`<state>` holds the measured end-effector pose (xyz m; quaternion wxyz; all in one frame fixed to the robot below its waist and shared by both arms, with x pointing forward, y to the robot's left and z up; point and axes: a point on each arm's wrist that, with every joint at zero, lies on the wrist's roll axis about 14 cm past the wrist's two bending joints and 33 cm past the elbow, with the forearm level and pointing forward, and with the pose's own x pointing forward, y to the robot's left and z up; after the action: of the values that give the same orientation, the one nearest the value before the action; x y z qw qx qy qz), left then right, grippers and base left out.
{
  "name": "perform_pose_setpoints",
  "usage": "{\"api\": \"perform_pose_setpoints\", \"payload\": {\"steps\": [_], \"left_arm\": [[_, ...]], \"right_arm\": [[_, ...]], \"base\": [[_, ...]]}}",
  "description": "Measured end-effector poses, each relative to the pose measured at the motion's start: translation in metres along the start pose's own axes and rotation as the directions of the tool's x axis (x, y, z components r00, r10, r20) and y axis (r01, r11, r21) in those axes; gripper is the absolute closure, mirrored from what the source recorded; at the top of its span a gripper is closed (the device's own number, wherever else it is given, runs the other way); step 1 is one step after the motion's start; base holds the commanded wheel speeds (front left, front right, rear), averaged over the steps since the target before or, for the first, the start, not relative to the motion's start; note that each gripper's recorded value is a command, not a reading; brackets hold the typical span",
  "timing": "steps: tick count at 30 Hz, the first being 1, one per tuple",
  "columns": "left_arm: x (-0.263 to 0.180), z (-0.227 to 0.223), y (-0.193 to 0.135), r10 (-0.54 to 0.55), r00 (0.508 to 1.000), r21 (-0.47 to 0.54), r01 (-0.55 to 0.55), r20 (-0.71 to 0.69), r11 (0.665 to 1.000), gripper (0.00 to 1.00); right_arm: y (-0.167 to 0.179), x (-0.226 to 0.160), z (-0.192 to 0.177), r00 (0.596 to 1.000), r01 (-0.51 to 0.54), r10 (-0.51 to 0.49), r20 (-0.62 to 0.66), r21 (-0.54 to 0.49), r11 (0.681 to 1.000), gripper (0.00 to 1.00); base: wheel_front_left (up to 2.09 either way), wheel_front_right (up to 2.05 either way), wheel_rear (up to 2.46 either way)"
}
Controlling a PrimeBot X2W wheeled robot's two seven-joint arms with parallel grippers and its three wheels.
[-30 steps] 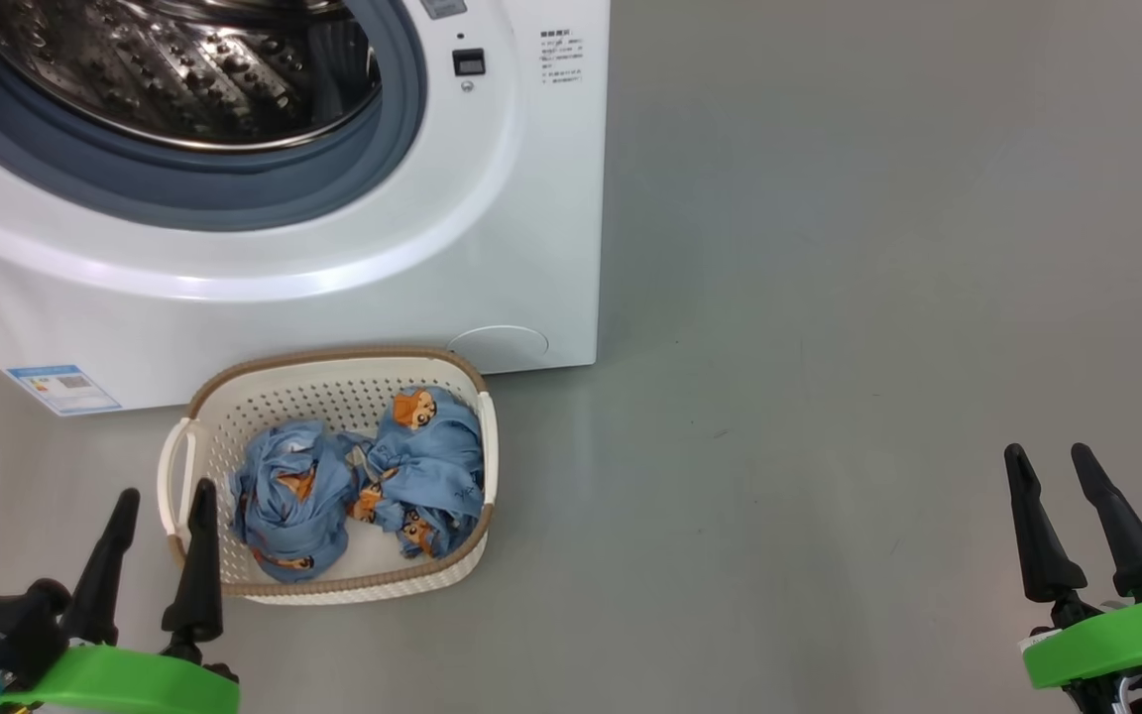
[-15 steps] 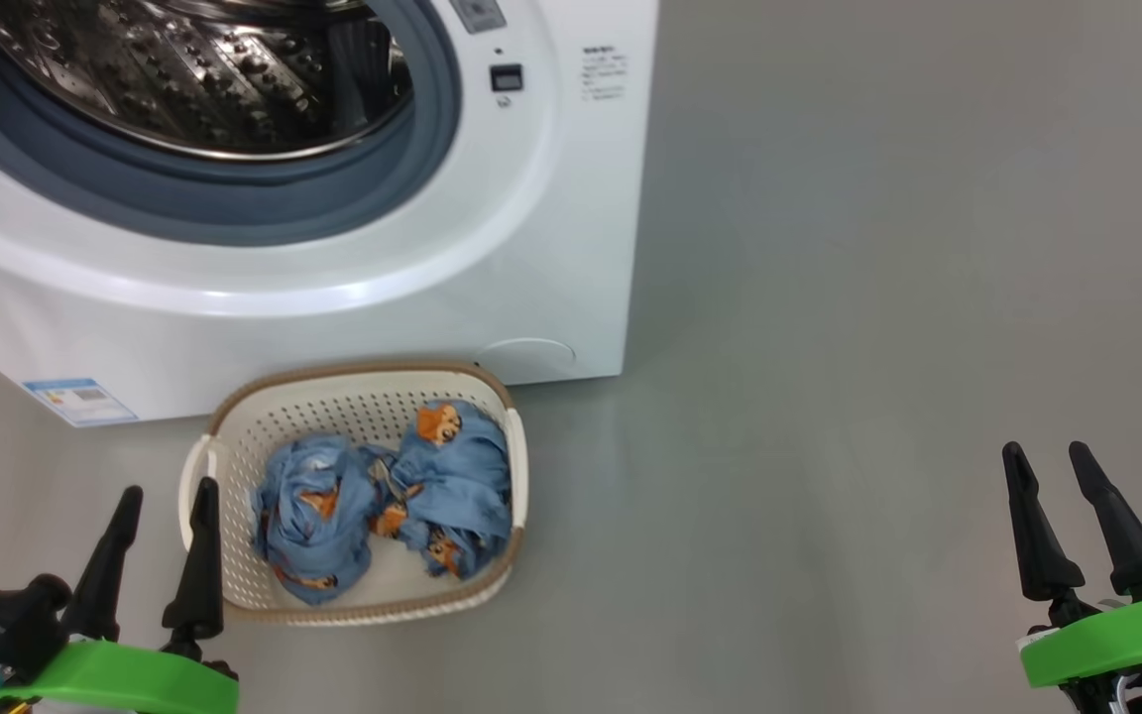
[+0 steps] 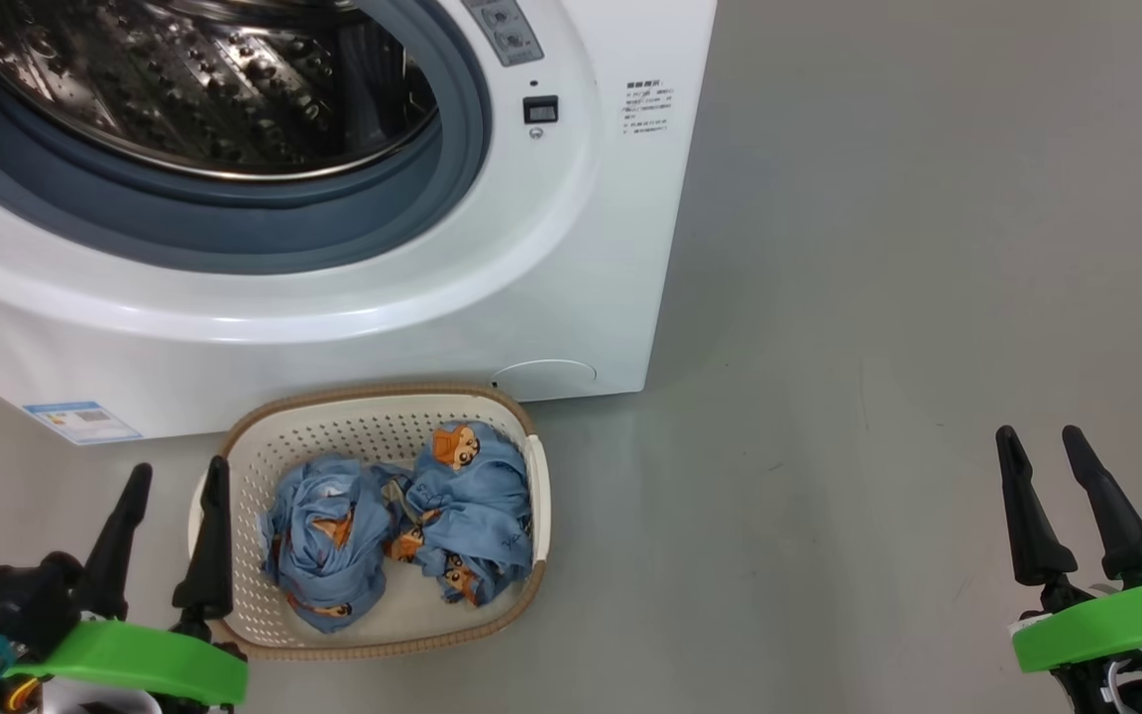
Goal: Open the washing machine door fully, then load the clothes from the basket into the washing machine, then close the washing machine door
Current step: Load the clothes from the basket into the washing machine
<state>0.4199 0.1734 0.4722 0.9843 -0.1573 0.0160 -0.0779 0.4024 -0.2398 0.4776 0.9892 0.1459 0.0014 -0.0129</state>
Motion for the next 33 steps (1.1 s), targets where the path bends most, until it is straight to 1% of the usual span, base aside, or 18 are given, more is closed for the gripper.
{"api": "perform_pose_setpoints", "payload": {"steps": [8, 13, 17, 26, 33], "left_arm": [[-0.002, -0.023, 0.000, 0.013, 0.998, -0.022, -0.014, -0.064, 1.000, 0.00], [-0.010, -0.074, 0.002, 0.033, 0.977, -0.039, -0.043, -0.212, 0.998, 0.00], [-0.002, -0.104, 0.002, 0.033, 0.953, -0.037, -0.046, -0.302, 0.998, 0.00], [0.021, -0.168, 0.019, 0.056, 0.867, 0.025, -0.050, -0.494, 0.998, 0.00], [0.036, -0.212, 0.036, 0.084, 0.785, 0.082, -0.043, -0.614, 0.996, 0.00]], "right_arm": [[0.001, 0.001, -0.007, 1.000, 0.001, -0.001, -0.017, 0.006, 1.000, 0.00], [0.005, 0.009, -0.012, 1.000, -0.003, 0.003, -0.022, 0.019, 1.000, 0.00], [0.009, 0.018, -0.022, 0.999, -0.011, 0.012, -0.039, 0.029, 1.000, 0.00], [0.023, 0.049, -0.048, 0.995, -0.053, 0.056, -0.082, 0.038, 0.998, 0.00], [0.021, 0.068, -0.069, 0.992, -0.051, 0.055, -0.111, 0.042, 0.998, 0.00]], "base": [[0.00, 0.00, 0.00], [0.00, 0.00, 0.00], [0.00, 0.00, 0.00], [0.00, 0.00, 0.00], [0.00, 0.00, 0.00]]}}
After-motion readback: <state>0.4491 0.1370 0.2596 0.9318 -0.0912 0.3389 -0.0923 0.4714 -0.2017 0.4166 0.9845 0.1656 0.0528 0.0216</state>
